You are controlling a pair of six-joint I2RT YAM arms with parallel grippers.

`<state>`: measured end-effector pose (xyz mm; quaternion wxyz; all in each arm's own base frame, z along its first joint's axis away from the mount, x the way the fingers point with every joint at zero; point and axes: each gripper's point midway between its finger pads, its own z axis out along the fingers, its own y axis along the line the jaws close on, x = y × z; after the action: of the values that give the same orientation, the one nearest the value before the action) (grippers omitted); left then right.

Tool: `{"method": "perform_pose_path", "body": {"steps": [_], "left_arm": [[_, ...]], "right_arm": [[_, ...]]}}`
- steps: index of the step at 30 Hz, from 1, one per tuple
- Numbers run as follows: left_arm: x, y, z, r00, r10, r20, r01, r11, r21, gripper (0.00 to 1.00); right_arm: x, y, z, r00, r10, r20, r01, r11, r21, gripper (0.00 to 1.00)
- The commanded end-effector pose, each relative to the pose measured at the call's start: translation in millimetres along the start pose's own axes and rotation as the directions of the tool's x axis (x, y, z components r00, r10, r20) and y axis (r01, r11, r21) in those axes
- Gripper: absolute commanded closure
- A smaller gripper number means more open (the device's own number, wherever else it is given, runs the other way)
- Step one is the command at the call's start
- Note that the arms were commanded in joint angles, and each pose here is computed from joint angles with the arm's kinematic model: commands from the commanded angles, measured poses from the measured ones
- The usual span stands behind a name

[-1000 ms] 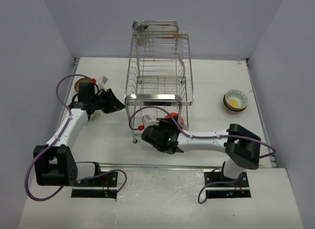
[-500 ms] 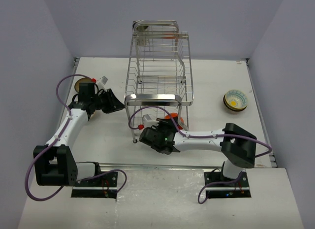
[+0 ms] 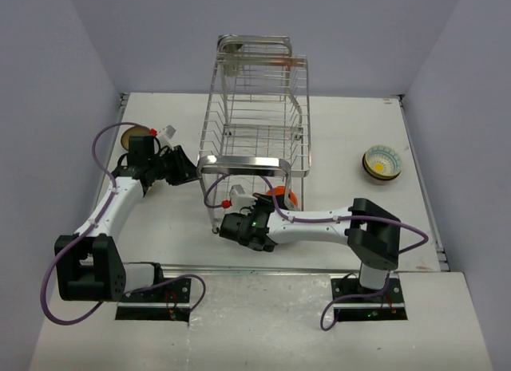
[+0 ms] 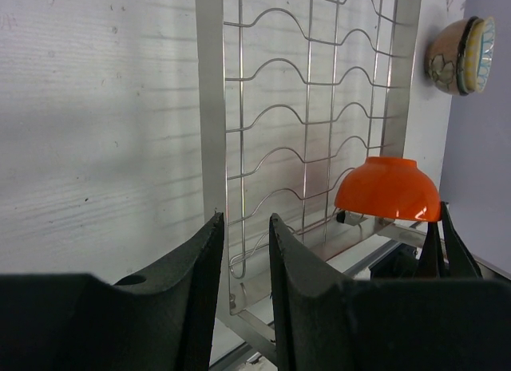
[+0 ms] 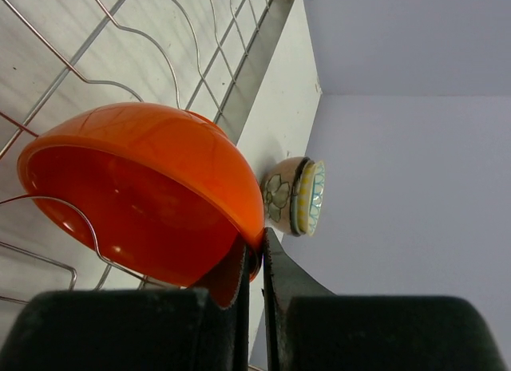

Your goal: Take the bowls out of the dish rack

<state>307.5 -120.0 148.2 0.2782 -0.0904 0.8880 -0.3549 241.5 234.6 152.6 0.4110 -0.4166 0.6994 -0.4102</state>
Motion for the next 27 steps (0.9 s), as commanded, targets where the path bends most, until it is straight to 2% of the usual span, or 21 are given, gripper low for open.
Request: {"method": "perform_pose_path", "body": {"steps": [1,4,5,7,8,13,18,22,27], "left_arm": [[-2.5,-8.4,-0.5,0.999,0.033,0.016,-0.033,0.999,0.041,0.70],[-0.7,-7.3,0.7,1.000,0.027,0.014,-0.027,0.999,0.044,0.70],[0.7,-6.0,1.5,1.000,0.023,0.011,-0.023,0.999,0.043,0.70],[1.2,-5.0,2.1,1.000,0.023,0.011,-0.023,0.999,0.041,0.70],[1.6,-4.5,2.6,1.000,0.022,0.010,-0.022,0.999,0.041,0.70],[2.1,-5.2,3.2,1.000,0.024,0.008,-0.024,0.999,0.046,0.70],[3.9,-2.4,4.2,1.000,0.027,0.005,-0.027,0.999,0.039,0.70],[6.9,1.6,7.6,1.000,0.021,-0.004,-0.021,0.999,0.037,0.70],[8.6,3.3,10.8,1.000,0.012,-0.009,-0.012,0.999,0.043,0.70]], "right_arm": [[6.9,-29.7,-8.4,0.996,0.088,-0.002,-0.087,0.991,0.101,1.00],[10.5,-30.9,-7.8,0.996,0.086,-0.003,-0.085,0.989,0.124,1.00],[10.0,-32.8,-8.0,0.991,0.135,0.006,-0.135,0.980,0.144,1.00],[18.4,-39.6,-9.8,0.995,0.100,-0.016,-0.095,0.977,0.190,1.00],[16.5,-47.7,-13.2,0.990,0.138,-0.005,-0.134,0.968,0.213,1.00],[2.5,-41.8,-17.0,0.993,0.112,0.045,-0.120,0.961,0.249,1.00],[0.9,-56.1,-20.8,0.971,0.218,0.097,-0.236,0.938,0.255,1.00],[-0.5,-89.2,-31.1,0.922,0.355,0.155,-0.384,0.891,0.241,1.00],[-7.5,-104.4,-39.8,0.899,0.391,0.195,-0.430,0.872,0.235,1.00]]}}
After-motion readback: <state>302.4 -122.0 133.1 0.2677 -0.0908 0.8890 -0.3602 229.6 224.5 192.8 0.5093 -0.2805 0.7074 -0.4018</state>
